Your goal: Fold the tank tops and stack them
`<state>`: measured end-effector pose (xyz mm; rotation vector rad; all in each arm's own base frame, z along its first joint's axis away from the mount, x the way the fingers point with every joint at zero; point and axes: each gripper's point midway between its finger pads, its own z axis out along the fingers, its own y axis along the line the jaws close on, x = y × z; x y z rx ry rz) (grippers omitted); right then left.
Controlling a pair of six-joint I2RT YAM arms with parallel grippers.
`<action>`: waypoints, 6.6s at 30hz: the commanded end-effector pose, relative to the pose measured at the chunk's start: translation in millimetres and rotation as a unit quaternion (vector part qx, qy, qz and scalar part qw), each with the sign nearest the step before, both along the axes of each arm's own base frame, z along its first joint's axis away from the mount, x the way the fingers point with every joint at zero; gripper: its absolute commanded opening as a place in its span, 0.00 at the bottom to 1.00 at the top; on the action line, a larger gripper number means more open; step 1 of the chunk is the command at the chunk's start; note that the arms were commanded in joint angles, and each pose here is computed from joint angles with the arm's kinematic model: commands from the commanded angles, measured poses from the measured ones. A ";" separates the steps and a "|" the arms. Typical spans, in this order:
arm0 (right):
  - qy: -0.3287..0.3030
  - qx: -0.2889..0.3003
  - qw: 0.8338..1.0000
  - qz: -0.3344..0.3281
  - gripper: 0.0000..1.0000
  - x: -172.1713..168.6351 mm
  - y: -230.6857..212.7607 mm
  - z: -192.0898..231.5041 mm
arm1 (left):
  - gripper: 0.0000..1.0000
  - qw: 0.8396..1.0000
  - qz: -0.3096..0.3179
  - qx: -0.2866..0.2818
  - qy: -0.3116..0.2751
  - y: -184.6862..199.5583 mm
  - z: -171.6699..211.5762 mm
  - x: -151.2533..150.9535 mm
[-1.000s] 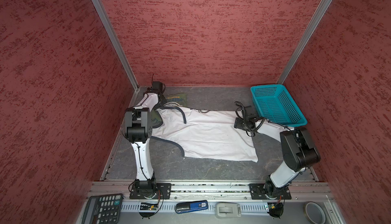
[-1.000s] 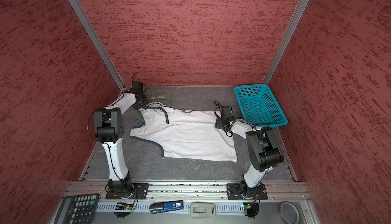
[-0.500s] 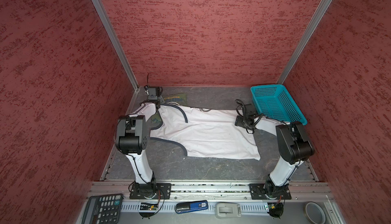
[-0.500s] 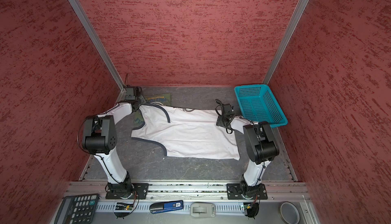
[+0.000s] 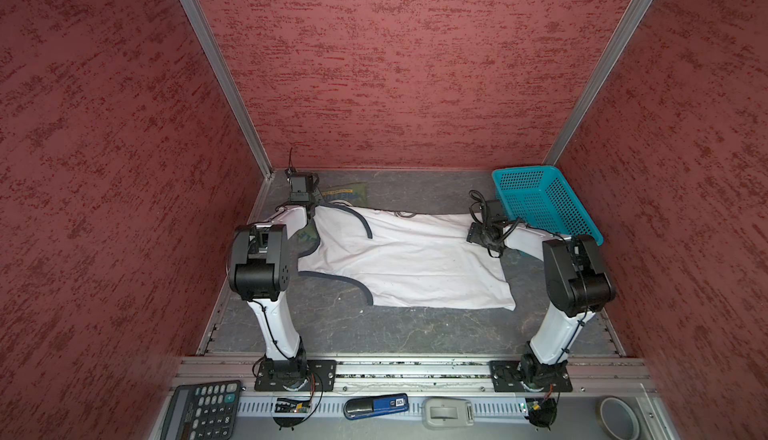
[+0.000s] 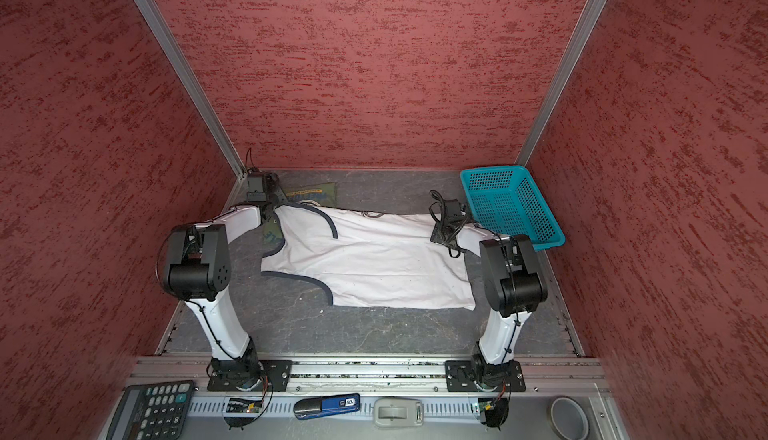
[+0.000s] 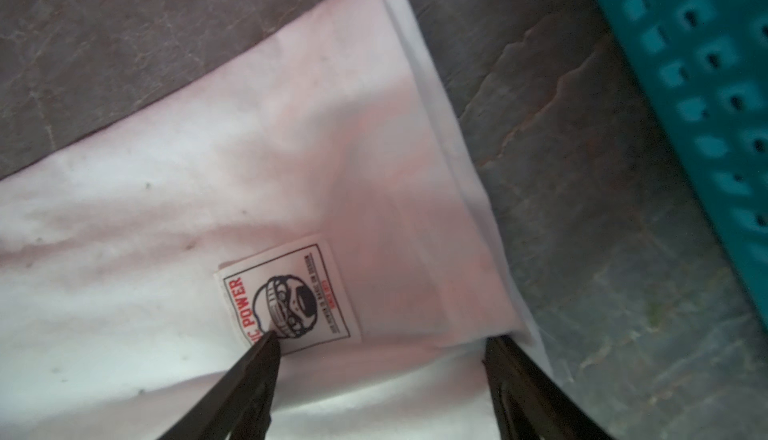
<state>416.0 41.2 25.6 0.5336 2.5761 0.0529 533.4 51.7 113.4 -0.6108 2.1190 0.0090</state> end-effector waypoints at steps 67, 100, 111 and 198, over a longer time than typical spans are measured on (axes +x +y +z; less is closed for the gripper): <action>-0.099 0.031 0.930 0.352 0.00 -10.8 376.9 65.5 | 0.00 0.983 0.004 -0.185 0.012 9.7 -29.9 -21.8; -0.108 0.040 0.930 0.350 0.55 -41.9 345.2 95.6 | 0.54 0.982 0.045 -0.183 0.018 14.1 27.9 -65.9; -0.121 0.052 0.952 0.275 0.58 -72.9 261.4 107.3 | 0.39 0.963 -0.033 -0.258 0.066 -44.8 0.1 -22.6; -0.061 0.077 0.989 -0.107 0.03 -151.8 -15.0 50.6 | 0.04 0.949 -0.181 -0.184 0.180 -253.7 -27.3 -274.1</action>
